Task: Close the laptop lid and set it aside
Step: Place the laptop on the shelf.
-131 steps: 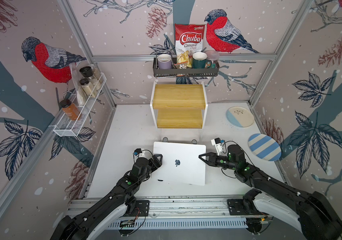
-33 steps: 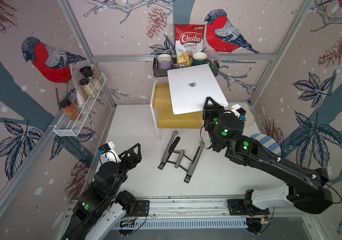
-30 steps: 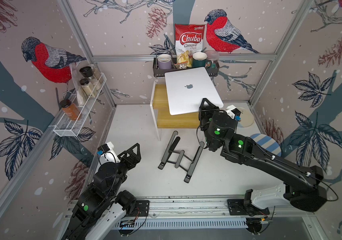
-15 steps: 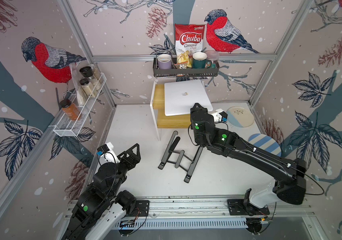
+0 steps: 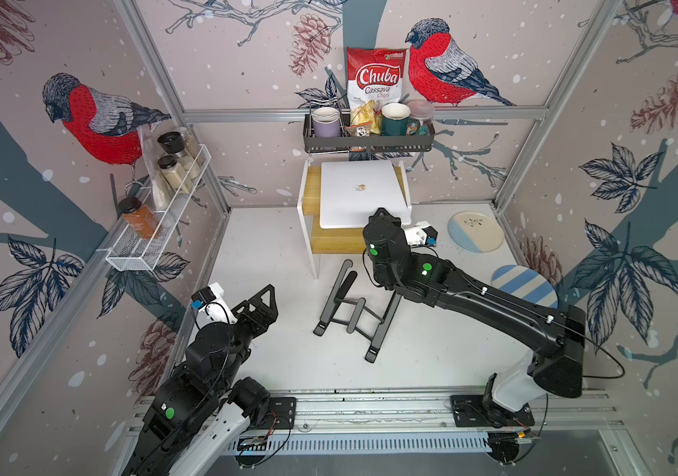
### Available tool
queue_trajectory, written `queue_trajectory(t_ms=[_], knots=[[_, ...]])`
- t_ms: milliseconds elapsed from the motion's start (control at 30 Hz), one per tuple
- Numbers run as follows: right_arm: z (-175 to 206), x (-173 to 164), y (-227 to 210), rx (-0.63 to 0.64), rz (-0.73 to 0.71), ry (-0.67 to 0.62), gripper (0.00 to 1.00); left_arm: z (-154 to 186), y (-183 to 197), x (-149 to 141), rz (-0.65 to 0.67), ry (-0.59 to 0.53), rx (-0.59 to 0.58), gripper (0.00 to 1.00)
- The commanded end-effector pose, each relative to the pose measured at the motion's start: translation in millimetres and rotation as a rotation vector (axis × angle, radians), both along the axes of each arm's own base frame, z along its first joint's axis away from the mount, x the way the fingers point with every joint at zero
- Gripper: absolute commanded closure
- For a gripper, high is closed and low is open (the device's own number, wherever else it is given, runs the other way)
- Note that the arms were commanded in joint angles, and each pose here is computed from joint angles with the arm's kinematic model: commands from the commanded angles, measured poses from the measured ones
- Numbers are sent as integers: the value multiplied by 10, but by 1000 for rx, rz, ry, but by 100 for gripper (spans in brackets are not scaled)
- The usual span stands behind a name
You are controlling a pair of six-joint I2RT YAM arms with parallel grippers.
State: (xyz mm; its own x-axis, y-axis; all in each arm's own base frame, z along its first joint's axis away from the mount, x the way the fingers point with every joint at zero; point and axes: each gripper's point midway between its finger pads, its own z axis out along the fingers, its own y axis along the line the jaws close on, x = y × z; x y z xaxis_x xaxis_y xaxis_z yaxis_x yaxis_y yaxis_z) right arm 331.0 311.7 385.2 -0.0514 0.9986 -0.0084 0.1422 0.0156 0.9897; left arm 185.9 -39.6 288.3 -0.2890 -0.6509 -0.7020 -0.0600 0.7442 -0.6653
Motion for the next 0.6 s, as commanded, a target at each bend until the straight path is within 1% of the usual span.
queue_trajectory(t_ms=[0,133,233,567], knots=[[-40,25,0,27,-9,11,91,-14,18,-2,9,4,4,8],[-127,18,7,12,-4,34,86,-18,20,-5,10,6,3,8],[-206,11,-2,4,-5,51,80,-19,27,-9,12,5,2,8],[-364,45,-19,-6,-17,71,71,-53,32,-7,17,12,3,8]])
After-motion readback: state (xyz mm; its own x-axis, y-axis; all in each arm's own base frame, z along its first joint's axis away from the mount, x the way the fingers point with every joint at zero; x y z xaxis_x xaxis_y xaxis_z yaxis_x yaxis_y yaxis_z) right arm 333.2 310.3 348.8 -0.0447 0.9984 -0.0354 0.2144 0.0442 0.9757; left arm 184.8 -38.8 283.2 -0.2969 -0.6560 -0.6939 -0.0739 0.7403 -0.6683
